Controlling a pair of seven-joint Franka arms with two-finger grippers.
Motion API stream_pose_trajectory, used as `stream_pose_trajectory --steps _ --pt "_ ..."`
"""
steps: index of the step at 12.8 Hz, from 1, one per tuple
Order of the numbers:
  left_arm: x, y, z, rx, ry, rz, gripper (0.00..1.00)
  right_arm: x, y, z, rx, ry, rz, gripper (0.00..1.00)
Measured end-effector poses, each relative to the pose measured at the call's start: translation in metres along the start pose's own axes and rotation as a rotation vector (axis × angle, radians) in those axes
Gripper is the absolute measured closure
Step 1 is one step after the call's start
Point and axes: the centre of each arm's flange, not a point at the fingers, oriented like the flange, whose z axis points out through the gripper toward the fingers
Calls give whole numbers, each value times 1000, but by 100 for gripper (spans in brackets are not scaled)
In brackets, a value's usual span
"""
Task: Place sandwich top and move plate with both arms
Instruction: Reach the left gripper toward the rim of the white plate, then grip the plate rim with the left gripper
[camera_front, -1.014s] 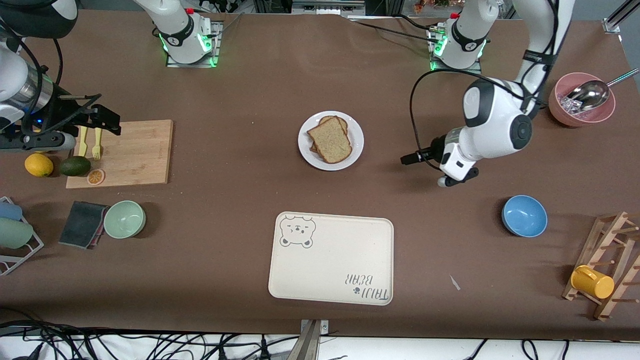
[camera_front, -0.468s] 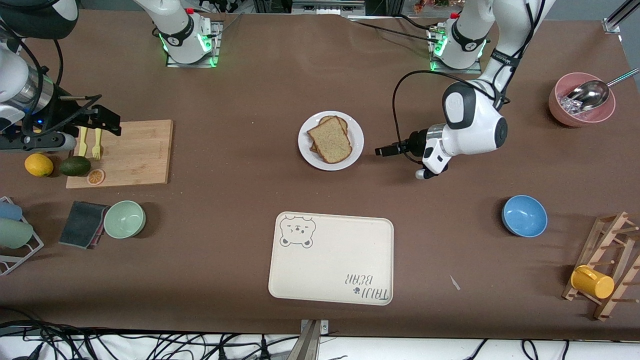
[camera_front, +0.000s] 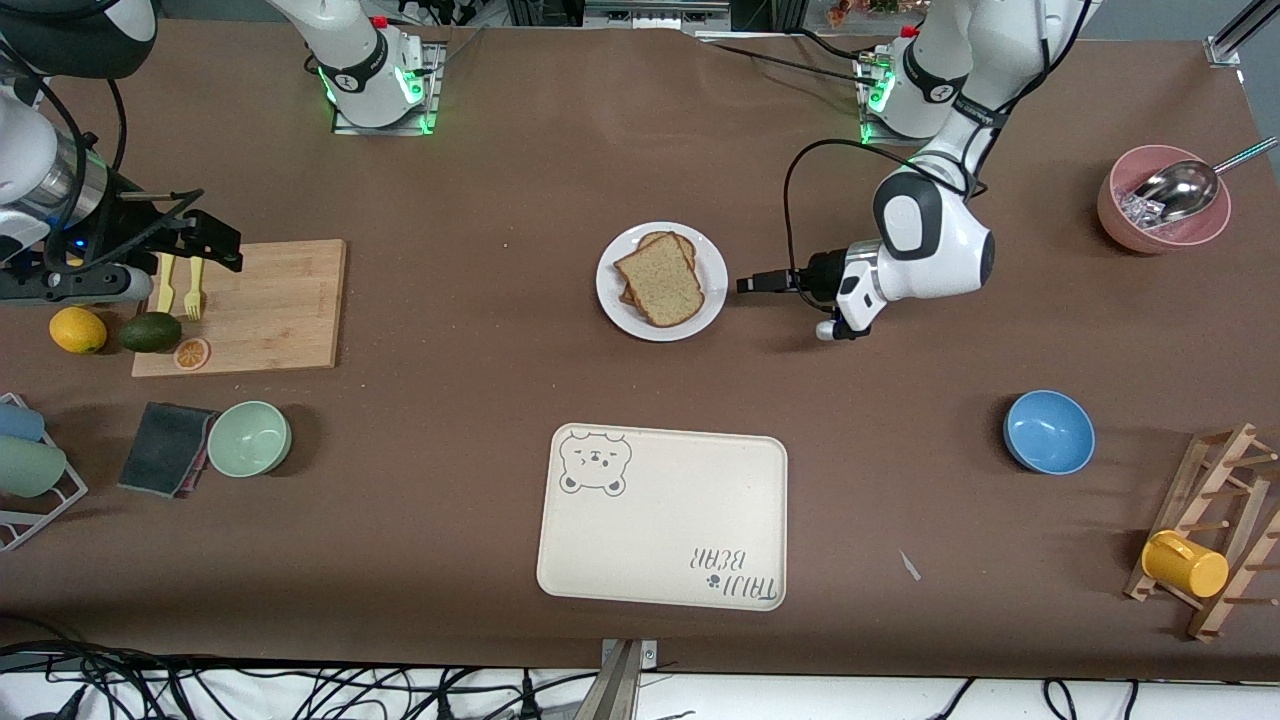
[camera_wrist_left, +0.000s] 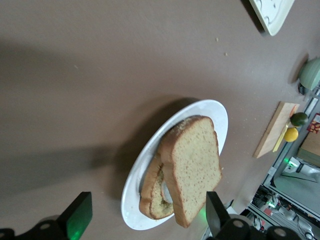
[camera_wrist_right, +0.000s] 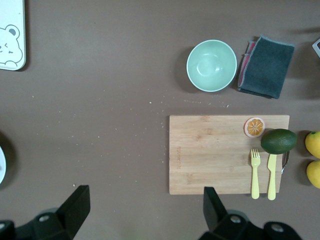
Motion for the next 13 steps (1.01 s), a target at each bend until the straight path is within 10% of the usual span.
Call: stream_pose_trajectory --steps 10,13 --pt "-27 -29 77 -33 46 100 1 0 0 0 0 0 0 0" --pt "-27 -29 77 -32 47 104 26 0 0 0 0 0 0 0"
